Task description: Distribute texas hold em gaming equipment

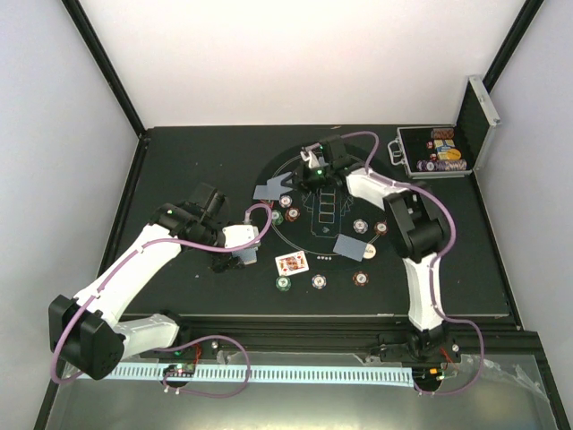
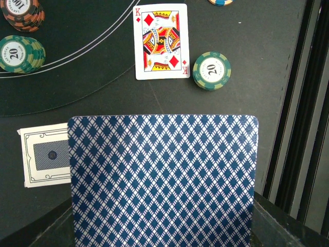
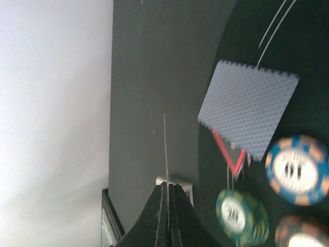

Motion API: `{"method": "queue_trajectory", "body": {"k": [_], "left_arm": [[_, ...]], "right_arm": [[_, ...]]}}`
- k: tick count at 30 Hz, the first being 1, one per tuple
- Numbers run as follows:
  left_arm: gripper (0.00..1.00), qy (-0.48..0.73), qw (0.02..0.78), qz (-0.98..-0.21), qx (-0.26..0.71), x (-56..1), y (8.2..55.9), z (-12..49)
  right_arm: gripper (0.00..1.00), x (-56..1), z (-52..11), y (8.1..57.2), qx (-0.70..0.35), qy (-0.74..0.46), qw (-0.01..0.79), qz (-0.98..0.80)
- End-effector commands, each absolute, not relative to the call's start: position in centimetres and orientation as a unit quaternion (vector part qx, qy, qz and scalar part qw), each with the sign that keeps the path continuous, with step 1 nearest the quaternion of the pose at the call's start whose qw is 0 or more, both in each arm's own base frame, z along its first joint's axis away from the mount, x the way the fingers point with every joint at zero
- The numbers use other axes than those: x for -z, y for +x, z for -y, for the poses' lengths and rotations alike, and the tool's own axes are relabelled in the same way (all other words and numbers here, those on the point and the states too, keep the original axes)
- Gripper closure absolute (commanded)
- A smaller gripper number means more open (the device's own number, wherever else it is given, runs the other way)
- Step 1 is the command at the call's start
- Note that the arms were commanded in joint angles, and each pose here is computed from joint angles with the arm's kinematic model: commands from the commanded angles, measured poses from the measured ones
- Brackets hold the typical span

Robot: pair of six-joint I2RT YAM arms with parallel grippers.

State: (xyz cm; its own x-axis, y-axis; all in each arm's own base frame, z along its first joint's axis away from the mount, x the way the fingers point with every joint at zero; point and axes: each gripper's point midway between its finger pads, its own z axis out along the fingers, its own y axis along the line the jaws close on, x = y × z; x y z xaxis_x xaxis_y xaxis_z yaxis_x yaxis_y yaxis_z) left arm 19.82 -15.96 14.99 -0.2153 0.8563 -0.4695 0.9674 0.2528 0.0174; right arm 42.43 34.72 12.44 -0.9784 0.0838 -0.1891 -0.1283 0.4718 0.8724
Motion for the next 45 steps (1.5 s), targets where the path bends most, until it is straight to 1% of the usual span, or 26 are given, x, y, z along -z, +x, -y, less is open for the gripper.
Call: {"method": "queue_trajectory", "body": {"k": [1,8,14,17,21,24,25,27,30,34,37,41,45], "left_arm": [[0.99,0.597,0.208,-0.763,0.135,-16.0,19.8,15.7],[0.98,0.598,0.205,-0.763,0.136,-15.7,19.6,15.7],[0.98,0.598,0.205,-0.763,0.136,-15.6,19.7,15.7],[0.99,0.598,0.207,-0.762,0.136,-15.7,19.7,15.8],[0.98,0.598,0.209,-0.762,0.137,-15.8,19.7,15.8],[0.99,0.597,0.209,-0.762,0.137,-15.9,19.8,15.9],[0.98,0.597,0.21,-0.762,0.137,-15.9,19.9,15.9],[0.98,0.597,0.211,-0.762,0.138,-16.0,19.9,15.9],[0.98,0.596,0.211,-0.762,0.139,-16.0,19.9,16.0],[0.98,0.596,0.213,-0.761,0.141,-16.1,19.9,16.1],[0.99,0.596,0.213,-0.761,0.142,-16.1,20.0,16.1],[0.98,0.595,0.214,-0.761,0.146,-16.3,20.0,16.3],[0.99,0.595,0.216,-0.76,0.146,-16.5,20.0,16.3]], "right_arm": [[0.99,-10.3,-35.7,45.2,-0.496,-0.009,0.084,-0.864],[0.91,-7.5,-36.6,48.3,-0.475,0.008,0.075,-0.877],[0.67,-8.4,-35.5,48.4,-0.449,0.001,0.088,-0.889],[0.57,-9.5,-33.8,48.2,-0.431,-0.001,0.105,-0.896],[0.48,-10.1,-31.3,46.8,-0.4,0.002,0.12,-0.909],[0.41,-10.7,-30.1,44.8,-0.391,0.0,0.125,-0.912],[0.37,-11.2,-29.9,44.2,-0.396,-0.001,0.134,-0.908],[0.3,-12.0,-29.2,42.1,-0.406,-0.003,0.143,-0.903],[0.22,-12.9,-28.5,38.6,-0.429,-0.006,0.15,-0.891],[0.16,-14.3,-28.5,33.5,-0.452,-0.02,0.156,-0.878],[0.15,-13.6,-28.3,30.9,-0.441,-0.019,0.149,-0.885],[0.14,-11.3,-28.3,28.5,-0.412,-0.026,0.135,-0.901],[0.13,-8.6,-28.9,27.8,-0.399,-0.024,0.109,-0.91]]}}
